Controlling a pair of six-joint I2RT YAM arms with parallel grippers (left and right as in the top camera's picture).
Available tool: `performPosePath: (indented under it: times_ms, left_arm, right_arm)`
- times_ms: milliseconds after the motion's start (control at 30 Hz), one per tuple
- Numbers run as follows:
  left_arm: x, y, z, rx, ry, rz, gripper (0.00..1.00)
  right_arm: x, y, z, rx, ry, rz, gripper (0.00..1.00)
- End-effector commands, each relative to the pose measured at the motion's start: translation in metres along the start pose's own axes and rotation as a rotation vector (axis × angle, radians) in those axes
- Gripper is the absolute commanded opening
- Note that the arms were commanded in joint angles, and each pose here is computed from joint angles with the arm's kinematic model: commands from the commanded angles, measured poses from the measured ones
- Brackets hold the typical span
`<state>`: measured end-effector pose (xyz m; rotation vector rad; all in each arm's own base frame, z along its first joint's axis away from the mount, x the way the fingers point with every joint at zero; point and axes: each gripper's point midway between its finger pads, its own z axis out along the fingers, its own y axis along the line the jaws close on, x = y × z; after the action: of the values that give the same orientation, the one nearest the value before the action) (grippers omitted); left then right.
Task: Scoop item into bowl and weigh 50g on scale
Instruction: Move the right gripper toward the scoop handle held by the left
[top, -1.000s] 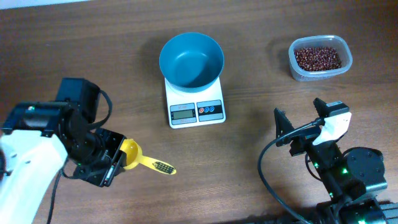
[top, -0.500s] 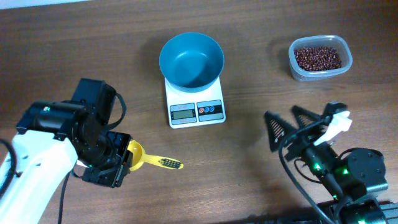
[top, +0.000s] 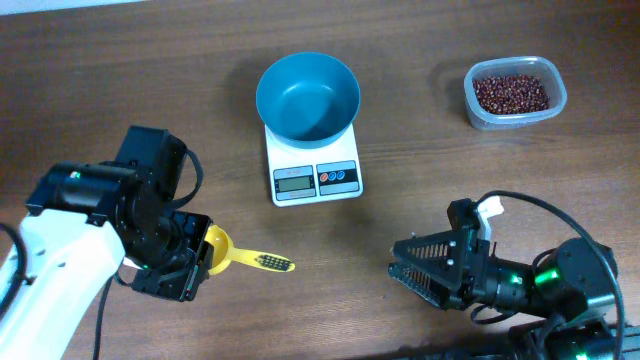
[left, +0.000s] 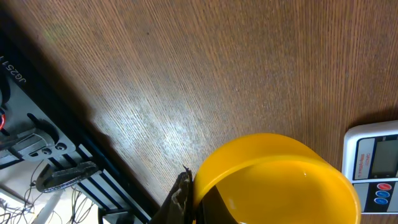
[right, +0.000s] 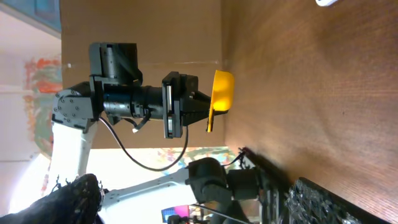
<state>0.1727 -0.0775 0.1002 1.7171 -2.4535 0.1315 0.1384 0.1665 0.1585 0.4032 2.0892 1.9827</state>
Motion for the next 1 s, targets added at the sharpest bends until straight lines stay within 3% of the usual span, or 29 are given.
performPosePath:
  times_ms: [0,67,133,167,400,667,767,967]
  left_arm:
    - [-0.002,0.003,0.0,-0.001,-0.018,-0.016,0.0]
    - [-0.002,0.003,0.0,-0.001,-0.018,-0.016,0.0]
    - [-0.002,0.003,0.0,0.001,-0.019,-0.016,0.0]
    - [-0.002,0.002,0.0,0.001,-0.018,-0.016,0.0]
    - [-0.002,0.0,0.0,0.012,-0.019,-0.014,0.0]
    - [-0.001,-0.019,0.0,0.086,-0.01,-0.002,0.0]
    - [0.0,-0.019,-0.001,0.09,-0.003,-0.033,0.0]
    - [0.015,-0.021,-0.001,0.095,0.079,-0.066,0.0]
  right_arm:
    - [-0.013,-0.004,0.0,0.009,-0.076,0.035,0.99]
    - [-0.017,-0.004,0.0,0.013,-0.1,-0.014,0.99]
    - [-0.023,-0.01,-0.001,0.048,-0.133,-0.238,0.99]
    - [-0.026,-0.011,-0.001,0.057,-0.143,-0.248,0.99]
    - [-0.035,-0.038,0.003,0.166,-0.129,-0.106,0.99]
    - [0.006,-0.014,0.023,0.159,0.169,0.029,0.99]
    - [0.018,-0.01,0.035,0.159,0.209,-0.053,0.99]
    - [0.009,0.009,0.062,0.133,0.05,-0.243,0.99]
